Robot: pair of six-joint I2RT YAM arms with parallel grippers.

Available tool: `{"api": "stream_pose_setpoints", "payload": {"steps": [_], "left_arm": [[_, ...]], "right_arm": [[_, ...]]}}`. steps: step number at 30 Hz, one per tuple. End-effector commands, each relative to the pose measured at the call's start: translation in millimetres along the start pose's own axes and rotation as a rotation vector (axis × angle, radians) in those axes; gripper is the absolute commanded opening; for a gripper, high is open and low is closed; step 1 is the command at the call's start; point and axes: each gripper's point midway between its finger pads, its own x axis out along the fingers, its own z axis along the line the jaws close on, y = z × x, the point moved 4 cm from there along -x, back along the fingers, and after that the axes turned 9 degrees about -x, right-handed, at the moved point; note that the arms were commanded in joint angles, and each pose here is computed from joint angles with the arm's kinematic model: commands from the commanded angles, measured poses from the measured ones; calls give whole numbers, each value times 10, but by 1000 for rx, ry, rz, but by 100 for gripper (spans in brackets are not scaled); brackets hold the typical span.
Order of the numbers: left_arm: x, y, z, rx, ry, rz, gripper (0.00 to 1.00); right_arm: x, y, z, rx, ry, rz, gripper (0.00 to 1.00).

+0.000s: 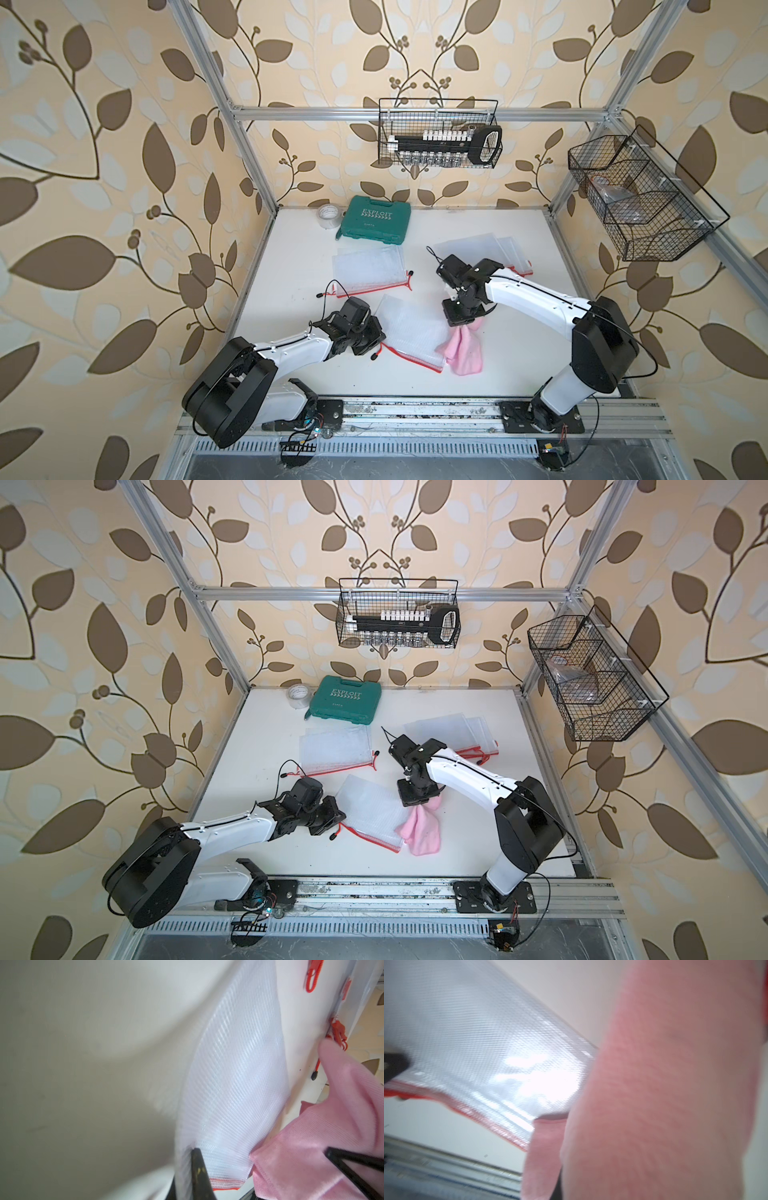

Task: Wipe the document bag
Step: Wipe the dirt from the document bag.

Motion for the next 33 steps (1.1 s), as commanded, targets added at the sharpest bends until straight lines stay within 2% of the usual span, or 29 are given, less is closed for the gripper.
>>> {"api": "stream_pose_setpoints", "payload": {"steps": [1, 4, 7, 9, 12, 14, 17, 19, 21, 23, 25, 27, 30, 33], "left_arm": [[-9, -37, -127, 38, 12, -8, 0], [-5, -43, -150, 40, 18, -9, 0], [0, -43, -153, 42, 18, -8, 0], [3, -43, -146, 41, 16, -7, 0], [-1, -47, -135, 40, 13, -9, 0], [-11, -49, -133, 44, 14, -13, 0], [-23, -61, -109, 40, 10, -13, 0], [-34, -72, -103, 37, 13, -14, 0], [-49, -83, -94, 34, 14, -15, 0], [-68, -98, -103, 33, 18, -16, 0], [-85, -105, -106, 34, 16, -17, 0], [-101, -107, -113, 37, 15, -17, 0], [-139, -123, -141, 37, 21, -22, 0], [-185, -130, -176, 44, 31, -30, 0]], "right_arm": [[114, -279, 781, -145, -271, 0, 0], [361, -532, 1163, -120, -450, -7, 0], [633, -641, 1284, -48, -583, 1, 0], [829, -585, 1221, -12, -578, 45, 0], [1072, -289, 782, 23, -362, 163, 0], [1028, -59, 306, 38, -155, 200, 0], [711, 213, -321, 50, 114, 212, 0], [438, 316, -571, 53, 222, 188, 0], [182, 325, -629, 43, 263, 145, 0], [-5, 207, -409, 1, 182, 75, 0], [-47, 23, -28, -54, 38, 25, 0], [16, -176, 429, -114, -136, 9, 0], [192, -458, 994, -175, -310, -13, 0], [360, -656, 1388, -148, -515, -31, 0]]}}
